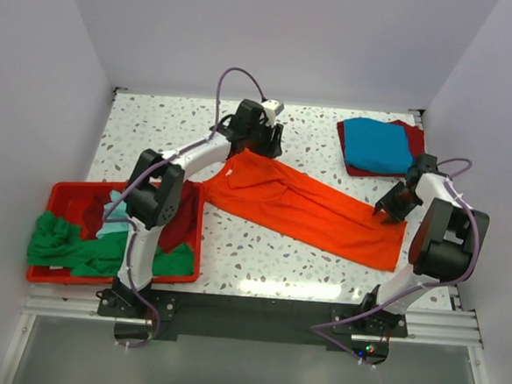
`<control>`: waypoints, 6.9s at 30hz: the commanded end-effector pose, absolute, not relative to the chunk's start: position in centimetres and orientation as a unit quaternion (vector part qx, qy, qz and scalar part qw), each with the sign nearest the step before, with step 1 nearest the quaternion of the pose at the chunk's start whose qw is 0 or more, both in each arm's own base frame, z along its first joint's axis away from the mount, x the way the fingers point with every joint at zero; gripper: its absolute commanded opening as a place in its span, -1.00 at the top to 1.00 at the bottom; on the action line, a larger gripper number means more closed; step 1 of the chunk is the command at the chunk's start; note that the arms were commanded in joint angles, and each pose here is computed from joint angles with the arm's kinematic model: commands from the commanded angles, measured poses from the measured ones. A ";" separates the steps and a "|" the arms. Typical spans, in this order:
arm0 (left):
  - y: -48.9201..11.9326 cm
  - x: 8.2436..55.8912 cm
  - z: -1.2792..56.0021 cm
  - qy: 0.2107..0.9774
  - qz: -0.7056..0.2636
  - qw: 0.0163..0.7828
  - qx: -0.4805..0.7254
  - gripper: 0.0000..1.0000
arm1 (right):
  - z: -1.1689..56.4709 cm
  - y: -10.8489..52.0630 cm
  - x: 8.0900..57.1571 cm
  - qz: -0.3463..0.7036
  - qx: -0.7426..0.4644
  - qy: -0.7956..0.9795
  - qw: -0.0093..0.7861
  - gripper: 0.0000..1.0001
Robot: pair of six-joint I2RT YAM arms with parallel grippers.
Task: Fold and stack the t-shirts
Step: Fold the tshirt
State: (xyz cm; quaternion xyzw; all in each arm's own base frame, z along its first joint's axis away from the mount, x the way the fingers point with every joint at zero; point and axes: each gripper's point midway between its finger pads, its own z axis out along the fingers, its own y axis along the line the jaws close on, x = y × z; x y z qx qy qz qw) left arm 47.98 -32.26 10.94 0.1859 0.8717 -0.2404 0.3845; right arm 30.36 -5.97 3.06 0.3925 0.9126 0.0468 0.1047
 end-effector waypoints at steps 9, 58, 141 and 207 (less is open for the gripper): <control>-32.2 47.8 8.2 0.882 -0.250 0.354 0.185 -0.15 | 6.3 -6.0 29.1 0.041 0.364 0.922 0.126 0.19; -33.0 44.6 6.9 0.909 -0.191 0.332 0.164 0.93 | 5.0 -5.0 28.4 0.060 0.349 0.929 0.110 0.18; -36.8 32.1 13.6 0.904 -0.325 0.256 0.104 0.03 | 2.9 -3.2 27.2 0.076 0.313 0.942 0.096 0.18; -26.0 57.2 13.3 0.850 -0.313 0.424 -0.014 -0.14 | 5.7 -8.0 31.0 0.045 0.366 0.922 0.120 0.15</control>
